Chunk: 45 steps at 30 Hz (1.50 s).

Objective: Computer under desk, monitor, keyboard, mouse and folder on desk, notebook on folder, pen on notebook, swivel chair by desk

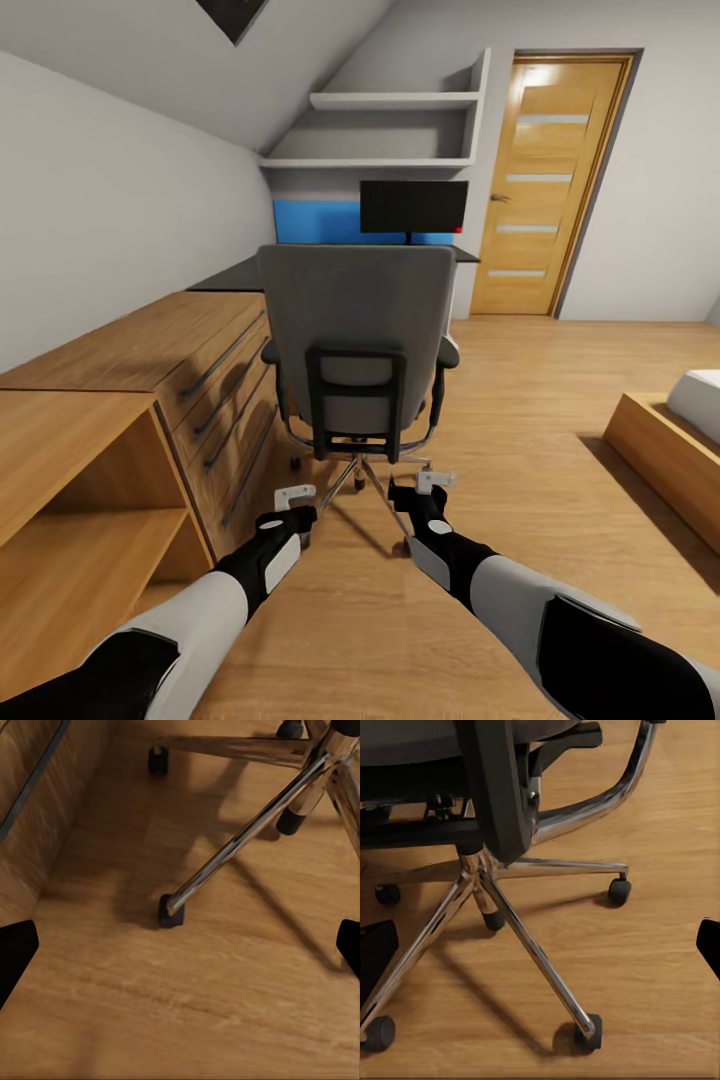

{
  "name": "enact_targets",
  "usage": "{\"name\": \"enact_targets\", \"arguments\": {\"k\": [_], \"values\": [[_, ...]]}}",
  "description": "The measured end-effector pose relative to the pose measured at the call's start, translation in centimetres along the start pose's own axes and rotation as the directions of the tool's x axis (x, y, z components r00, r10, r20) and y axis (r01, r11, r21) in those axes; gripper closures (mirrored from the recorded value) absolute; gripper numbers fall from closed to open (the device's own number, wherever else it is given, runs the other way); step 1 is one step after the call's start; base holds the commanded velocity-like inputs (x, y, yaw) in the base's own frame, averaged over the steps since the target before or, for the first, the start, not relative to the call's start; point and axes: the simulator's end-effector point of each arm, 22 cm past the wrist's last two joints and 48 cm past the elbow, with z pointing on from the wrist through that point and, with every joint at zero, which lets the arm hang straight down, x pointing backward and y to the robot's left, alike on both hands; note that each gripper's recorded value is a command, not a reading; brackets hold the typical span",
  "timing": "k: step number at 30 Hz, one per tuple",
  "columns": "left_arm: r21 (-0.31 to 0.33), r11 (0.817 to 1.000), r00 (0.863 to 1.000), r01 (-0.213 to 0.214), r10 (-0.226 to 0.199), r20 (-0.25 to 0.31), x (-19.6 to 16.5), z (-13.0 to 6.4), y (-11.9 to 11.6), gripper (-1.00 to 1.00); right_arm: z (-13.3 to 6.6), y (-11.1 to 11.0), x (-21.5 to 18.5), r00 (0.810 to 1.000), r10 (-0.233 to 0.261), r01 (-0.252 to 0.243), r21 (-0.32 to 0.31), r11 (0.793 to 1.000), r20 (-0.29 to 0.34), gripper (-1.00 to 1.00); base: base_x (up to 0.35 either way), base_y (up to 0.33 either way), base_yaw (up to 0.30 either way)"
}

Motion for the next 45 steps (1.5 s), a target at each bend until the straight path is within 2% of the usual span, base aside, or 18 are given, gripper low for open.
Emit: {"name": "enact_targets", "arguments": {"k": [10,18,30,35,40,45], "values": [[-0.007,1.000,0.999,-0.004,0.004,-0.040,2.4,1.3,0.2,-1.00,0.9,-0.4,2.7,0.999,0.001,-0.001,0.006,1.000,-0.040,-1.00,0.000,0.000,0.000],[-0.008,1.000,0.999,-0.004,0.003,-0.038,2.3,1.4,0.4,-1.00,0.9,-0.5,2.7,0.999,-0.001,0.001,0.007,1.000,-0.039,-1.00,0.004,0.000,0.000],[-0.010,1.000,0.999,-0.003,0.003,-0.038,2.3,1.4,0.5,-1.00,0.9,-0.4,2.6,0.999,-0.004,0.004,0.001,1.000,-0.037,-1.00,0.155,0.000,0.000],[-0.009,1.000,0.999,-0.005,0.004,-0.043,2.6,1.4,0.4,-1.00,0.7,1.2,2.9,0.999,-0.039,0.037,-0.072,0.997,-0.032,-1.00,0.014,0.000,0.000],[-0.008,1.000,0.999,-0.001,0.001,-0.036,2.5,1.4,0.3,-1.00,0.7,1.6,3.0,0.998,-0.050,0.047,-0.093,0.995,-0.031,-1.00,0.004,0.000,0.000],[-0.007,1.000,1.000,0.008,-0.008,0.000,1.7,1.4,0.2,-1.00,0.6,1.7,3.0,0.998,-0.053,0.050,-0.099,0.994,-0.030,-1.00,0.001,0.000,0.000]]}}
